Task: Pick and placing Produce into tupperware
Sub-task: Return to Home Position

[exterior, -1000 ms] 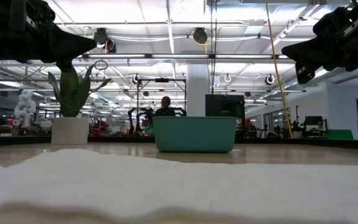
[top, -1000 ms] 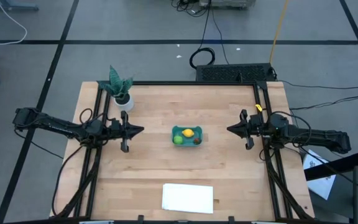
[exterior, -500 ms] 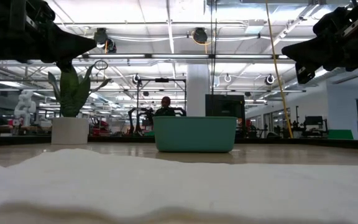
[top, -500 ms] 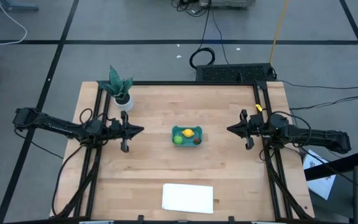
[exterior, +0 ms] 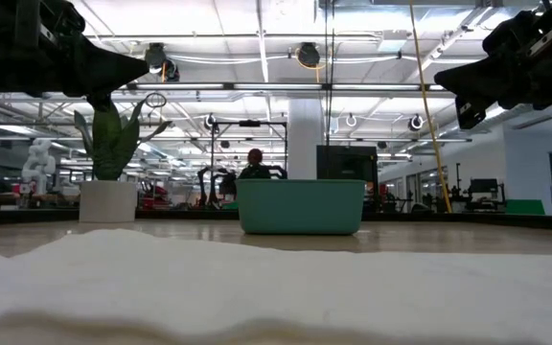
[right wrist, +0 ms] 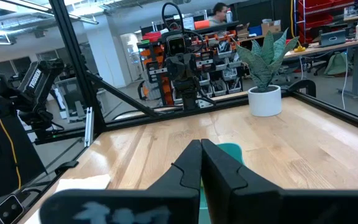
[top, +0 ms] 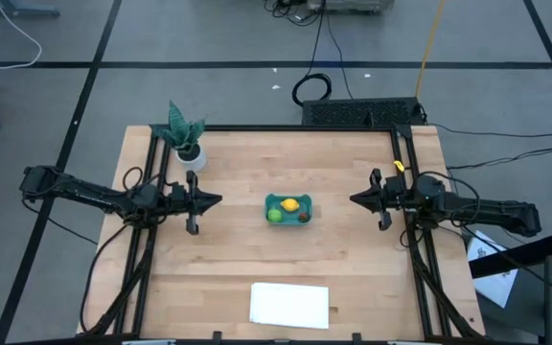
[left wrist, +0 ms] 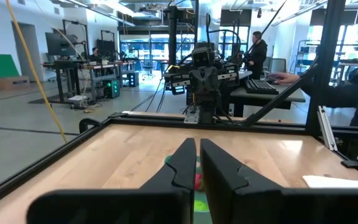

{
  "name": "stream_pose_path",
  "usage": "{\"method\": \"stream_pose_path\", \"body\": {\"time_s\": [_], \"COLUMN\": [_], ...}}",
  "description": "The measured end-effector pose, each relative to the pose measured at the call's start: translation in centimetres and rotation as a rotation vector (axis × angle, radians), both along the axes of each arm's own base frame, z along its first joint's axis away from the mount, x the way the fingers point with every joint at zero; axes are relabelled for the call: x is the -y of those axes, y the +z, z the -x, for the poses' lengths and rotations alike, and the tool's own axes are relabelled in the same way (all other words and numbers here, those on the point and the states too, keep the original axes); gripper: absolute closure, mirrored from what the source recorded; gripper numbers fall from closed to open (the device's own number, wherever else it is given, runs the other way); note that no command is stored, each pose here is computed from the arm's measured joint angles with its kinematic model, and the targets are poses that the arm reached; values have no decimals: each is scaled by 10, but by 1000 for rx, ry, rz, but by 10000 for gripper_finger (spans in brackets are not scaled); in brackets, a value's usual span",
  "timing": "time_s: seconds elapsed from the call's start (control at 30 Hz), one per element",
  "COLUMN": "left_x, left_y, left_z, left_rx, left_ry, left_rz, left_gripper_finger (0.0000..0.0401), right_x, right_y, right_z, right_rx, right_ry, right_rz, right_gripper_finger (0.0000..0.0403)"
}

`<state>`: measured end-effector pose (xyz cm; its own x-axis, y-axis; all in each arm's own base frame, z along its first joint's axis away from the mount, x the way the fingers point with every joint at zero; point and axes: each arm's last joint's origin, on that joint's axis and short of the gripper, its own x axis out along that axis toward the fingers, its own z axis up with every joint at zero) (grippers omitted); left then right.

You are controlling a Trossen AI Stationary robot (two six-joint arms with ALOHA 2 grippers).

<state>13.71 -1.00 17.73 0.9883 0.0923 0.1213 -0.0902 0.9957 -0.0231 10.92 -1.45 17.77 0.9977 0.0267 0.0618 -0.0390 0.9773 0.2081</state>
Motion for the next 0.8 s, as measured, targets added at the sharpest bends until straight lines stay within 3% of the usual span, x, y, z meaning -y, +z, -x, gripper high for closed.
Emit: {"method": "stream_pose_path", "body": {"time_s": [0.37,0.8], "left_x": [0,0], "left_y": [0,0], "left_z": [0,0], "left_rx": [0,0], "left_ry": [0,0], "left_rz": [0,0], "left_gripper_finger": [399,375], "right_x": [0,0], "right_y": [0,0], "right_z": [0,0], "right_rx": [0,0], "right_ry": [0,0], "right_rz": [0,0], "right_gripper_finger": [403,403]}}
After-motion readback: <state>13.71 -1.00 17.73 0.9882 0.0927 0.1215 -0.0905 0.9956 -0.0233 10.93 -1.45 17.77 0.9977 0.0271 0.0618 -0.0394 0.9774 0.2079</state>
